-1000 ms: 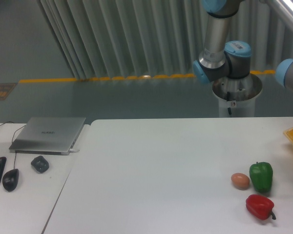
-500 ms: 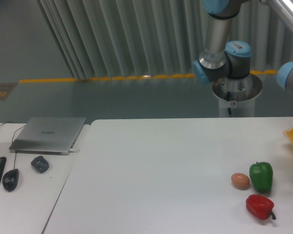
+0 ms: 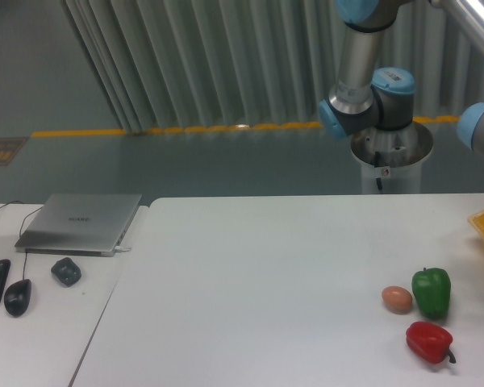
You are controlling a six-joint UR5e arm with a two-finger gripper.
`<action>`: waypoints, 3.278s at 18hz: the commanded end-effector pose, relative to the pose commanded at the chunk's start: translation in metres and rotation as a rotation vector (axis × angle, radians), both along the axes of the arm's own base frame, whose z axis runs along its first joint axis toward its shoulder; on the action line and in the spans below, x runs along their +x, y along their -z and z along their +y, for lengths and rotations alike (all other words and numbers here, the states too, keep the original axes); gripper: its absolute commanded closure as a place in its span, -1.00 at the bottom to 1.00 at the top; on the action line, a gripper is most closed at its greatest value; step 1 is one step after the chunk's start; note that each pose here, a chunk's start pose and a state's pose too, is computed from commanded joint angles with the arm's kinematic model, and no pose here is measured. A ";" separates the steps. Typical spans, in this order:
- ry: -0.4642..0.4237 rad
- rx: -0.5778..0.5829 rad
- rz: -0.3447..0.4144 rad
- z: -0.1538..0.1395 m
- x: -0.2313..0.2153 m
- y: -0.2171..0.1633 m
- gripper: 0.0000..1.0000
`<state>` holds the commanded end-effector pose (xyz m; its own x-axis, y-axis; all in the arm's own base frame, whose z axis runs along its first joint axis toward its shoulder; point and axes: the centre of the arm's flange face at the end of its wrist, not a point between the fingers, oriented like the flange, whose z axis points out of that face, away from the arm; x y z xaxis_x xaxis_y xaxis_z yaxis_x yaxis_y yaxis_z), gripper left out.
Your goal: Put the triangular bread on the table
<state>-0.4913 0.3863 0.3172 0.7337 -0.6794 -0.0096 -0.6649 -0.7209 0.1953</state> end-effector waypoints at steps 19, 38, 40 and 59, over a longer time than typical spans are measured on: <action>-0.084 -0.020 -0.056 -0.002 -0.005 -0.005 0.16; -0.205 0.045 -0.197 0.005 -0.007 -0.087 1.00; -0.256 0.077 -0.221 0.010 0.001 -0.096 1.00; -0.538 0.220 -0.170 0.078 0.038 -0.074 0.91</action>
<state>-0.4530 0.4647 0.3909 0.9773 -0.2079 0.0398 -0.2046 -0.9761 -0.0733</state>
